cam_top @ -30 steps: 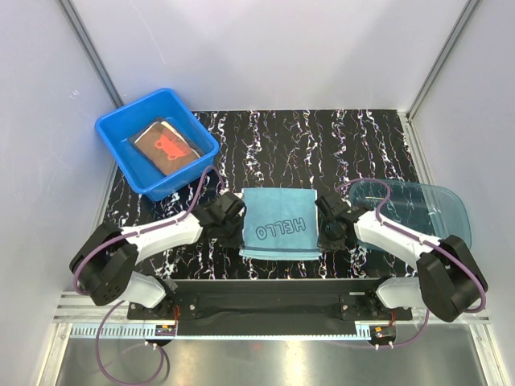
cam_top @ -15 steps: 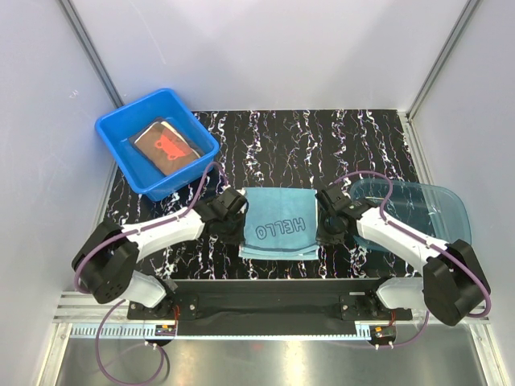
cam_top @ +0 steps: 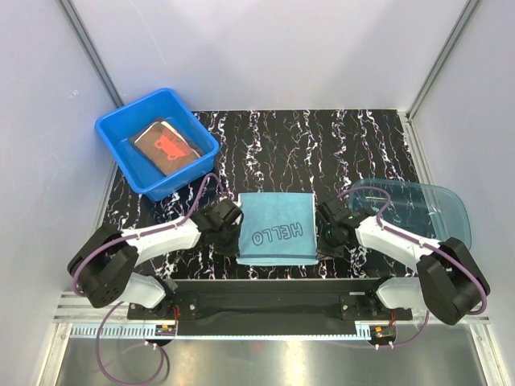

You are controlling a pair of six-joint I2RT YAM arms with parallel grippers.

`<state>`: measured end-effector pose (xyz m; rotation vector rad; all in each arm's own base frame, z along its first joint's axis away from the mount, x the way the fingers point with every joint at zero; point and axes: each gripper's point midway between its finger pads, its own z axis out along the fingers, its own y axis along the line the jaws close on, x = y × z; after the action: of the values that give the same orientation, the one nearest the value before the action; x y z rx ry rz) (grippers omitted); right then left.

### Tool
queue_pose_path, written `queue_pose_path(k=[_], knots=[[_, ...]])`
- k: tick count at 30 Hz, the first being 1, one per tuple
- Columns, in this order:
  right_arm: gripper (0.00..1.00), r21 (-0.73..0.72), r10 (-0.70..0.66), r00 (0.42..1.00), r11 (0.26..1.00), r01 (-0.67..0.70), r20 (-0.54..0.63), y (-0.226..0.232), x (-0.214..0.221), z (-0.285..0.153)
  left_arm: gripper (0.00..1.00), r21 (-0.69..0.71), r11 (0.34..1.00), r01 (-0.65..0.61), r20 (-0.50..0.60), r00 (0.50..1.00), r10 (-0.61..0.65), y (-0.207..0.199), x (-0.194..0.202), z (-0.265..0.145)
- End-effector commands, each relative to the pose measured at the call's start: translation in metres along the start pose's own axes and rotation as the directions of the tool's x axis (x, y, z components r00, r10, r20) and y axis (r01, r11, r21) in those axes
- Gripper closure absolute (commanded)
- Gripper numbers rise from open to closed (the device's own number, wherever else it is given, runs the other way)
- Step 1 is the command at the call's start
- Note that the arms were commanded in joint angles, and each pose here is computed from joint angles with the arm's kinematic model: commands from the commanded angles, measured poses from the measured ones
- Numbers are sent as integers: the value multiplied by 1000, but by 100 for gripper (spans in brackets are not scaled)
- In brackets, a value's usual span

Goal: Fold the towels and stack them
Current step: Fold the towel

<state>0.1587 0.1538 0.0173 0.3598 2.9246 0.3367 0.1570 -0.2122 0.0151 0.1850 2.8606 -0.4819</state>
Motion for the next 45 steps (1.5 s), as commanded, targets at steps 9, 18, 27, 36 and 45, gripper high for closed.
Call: queue_pose_path(k=[9, 18, 27, 36, 45], knots=[[43, -95, -96, 984, 989, 111, 151, 31, -34, -53, 45, 4, 988, -154, 43, 987, 153, -15, -29, -29], [49, -203, -472, 828, 817, 540, 303, 82, -155, -82, 41, -11, 858, -514, 270, 824, 498, -29, -182, -64], [50, -345, -643, 738, 658, 669, 205, 85, -214, -30, 46, 74, 809, -583, 174, 806, 565, 4, -234, -13], [50, -450, -724, 686, 593, 667, 63, 68, -223, 24, 46, 187, 764, -617, 151, 787, 599, 4, -246, 16], [49, -526, -745, 666, 551, 648, 40, 57, -219, 45, 51, 249, 742, -622, 73, 777, 626, 14, -232, 36]])
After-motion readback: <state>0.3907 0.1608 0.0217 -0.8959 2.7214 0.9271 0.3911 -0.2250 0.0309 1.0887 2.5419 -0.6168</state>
